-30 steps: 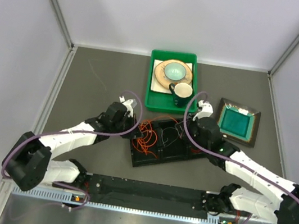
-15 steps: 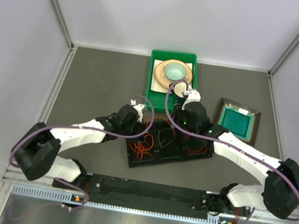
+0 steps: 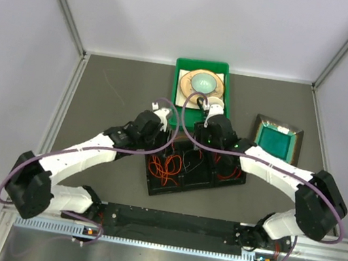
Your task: Untangle the cables
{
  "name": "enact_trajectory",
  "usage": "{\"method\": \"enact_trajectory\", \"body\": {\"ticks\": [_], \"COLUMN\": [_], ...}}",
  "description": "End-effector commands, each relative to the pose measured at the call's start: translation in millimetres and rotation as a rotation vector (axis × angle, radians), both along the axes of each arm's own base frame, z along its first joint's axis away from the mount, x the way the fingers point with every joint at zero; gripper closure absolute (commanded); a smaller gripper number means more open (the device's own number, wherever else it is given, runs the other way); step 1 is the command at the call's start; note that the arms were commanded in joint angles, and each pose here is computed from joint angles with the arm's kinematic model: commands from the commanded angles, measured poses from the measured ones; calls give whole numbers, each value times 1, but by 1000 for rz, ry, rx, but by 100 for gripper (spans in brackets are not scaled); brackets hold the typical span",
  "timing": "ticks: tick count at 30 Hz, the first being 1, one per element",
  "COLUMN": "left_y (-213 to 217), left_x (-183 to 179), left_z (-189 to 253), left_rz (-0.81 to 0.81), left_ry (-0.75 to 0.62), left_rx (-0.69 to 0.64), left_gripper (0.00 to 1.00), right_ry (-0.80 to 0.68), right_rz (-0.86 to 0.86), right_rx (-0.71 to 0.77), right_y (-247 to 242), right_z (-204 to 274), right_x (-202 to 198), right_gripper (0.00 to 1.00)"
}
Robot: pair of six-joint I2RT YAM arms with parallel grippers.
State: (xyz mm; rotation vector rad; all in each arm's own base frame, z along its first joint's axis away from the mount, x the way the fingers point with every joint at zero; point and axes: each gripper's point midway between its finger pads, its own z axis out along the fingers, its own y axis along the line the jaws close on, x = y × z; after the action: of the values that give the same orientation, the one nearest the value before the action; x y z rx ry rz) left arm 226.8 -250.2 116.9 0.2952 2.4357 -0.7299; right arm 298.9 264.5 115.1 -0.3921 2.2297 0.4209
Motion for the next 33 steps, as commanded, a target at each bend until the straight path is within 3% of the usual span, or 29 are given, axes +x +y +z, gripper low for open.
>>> {"method": "enact_trajectory", "body": {"ticks": [1, 5, 10, 13, 18, 22, 28, 32, 33], "left_y": [-1, 1, 10, 13, 8, -4, -10, -9, -9], "left_x": [16, 26, 57, 82, 109, 106, 94, 93, 93], "left_z": [56, 68, 57, 48, 22, -11, -33, -26, -24], "left_rz": [37, 79, 195, 269, 295, 261, 249, 253, 251], "left_ry": [-120, -156, -142, -139, -17, 143, 231, 220, 216], "left_rx": [-49, -53, 17, 66, 56, 73, 57, 46, 43], "left_gripper": [60, 57, 29, 23, 28, 29, 34, 52, 66], "right_ry": [-97, -152, -207, -241, -233, -215, -184, -182, -181], "right_rz": [-10, -75, -157, -194, -217, -224, -222, -221, -220], "right_rx": [134, 235, 261, 271, 245, 258, 266, 257, 252], "right_y": [15, 1, -24, -39, -53, -57, -56, -55, -55], "right_z": [40, 59, 76, 82, 79, 73, 61, 60, 59], "right_x": [19, 20, 15, 9, 3, -3, -8, -7, -6], "right_gripper": [48, 48, 48, 46, 45, 44, 45, 44, 44]}}
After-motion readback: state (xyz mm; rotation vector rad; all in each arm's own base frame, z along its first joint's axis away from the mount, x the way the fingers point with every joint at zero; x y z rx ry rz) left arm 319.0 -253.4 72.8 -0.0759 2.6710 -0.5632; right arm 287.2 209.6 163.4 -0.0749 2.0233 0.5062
